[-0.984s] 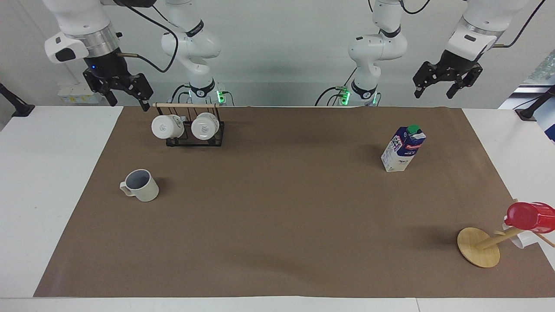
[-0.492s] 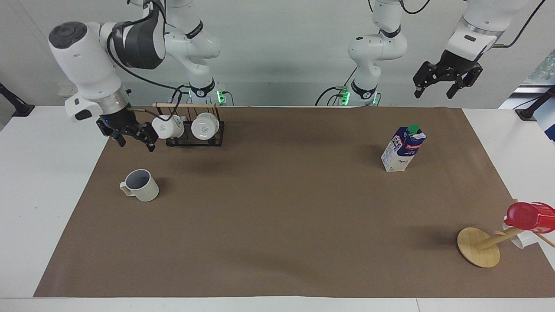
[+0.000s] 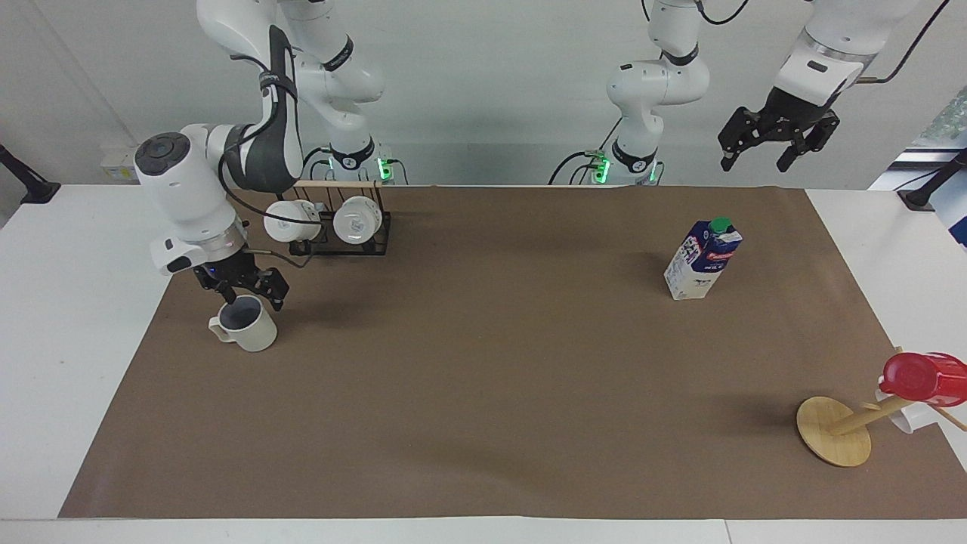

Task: Place cup and milk on table
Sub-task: 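Reach the right gripper down to the standing white mug and grasp it, then carry the white mug with the right gripper while the left gripper grasps the carton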

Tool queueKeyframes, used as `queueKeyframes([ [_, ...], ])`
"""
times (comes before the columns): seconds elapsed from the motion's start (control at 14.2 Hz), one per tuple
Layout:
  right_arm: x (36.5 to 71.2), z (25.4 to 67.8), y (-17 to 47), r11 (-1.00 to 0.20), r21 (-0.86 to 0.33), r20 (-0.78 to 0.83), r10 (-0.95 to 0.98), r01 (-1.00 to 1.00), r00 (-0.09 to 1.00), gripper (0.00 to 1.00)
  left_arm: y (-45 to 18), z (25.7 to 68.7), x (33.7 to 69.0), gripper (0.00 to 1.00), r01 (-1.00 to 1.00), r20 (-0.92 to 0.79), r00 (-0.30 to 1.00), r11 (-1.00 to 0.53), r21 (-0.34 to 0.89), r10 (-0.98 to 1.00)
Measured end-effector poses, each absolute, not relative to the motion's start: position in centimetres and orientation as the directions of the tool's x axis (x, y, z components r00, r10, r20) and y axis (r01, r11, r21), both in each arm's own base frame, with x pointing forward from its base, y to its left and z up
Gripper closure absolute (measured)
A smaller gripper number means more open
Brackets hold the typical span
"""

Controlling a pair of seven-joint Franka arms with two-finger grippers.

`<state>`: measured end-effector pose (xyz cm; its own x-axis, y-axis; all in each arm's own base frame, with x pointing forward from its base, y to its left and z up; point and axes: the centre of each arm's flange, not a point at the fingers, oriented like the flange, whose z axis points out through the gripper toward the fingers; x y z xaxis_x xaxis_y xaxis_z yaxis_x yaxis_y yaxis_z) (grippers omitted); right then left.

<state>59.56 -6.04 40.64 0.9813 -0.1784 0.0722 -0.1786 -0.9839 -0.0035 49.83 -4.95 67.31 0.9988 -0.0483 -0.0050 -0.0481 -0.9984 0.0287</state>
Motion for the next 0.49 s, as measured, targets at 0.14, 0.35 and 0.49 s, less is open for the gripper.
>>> queueKeyframes([
  [0.14, 59.4, 39.2, -6.0, -0.986, -0.002, 0.054, -0.169, -0.169, 0.984, 0.00, -4.9, 67.3, 49.8, 0.00, -0.048, -0.005, 0.999, -0.998, 0.029, -0.048],
  [0.35, 58.9, 37.2, -6.6, -0.989, -0.001, 0.065, -0.145, -0.146, 0.987, 0.00, -4.9, 67.3, 49.8, 0.00, -0.047, -0.006, 0.999, -0.998, 0.029, -0.047],
  [0.49, 58.8, 35.9, -6.9, -0.993, 0.007, 0.058, -0.121, -0.122, 0.991, 0.00, -4.8, 67.3, 49.8, 0.00, -0.045, -0.006, 0.999, -0.999, 0.029, -0.046],
])
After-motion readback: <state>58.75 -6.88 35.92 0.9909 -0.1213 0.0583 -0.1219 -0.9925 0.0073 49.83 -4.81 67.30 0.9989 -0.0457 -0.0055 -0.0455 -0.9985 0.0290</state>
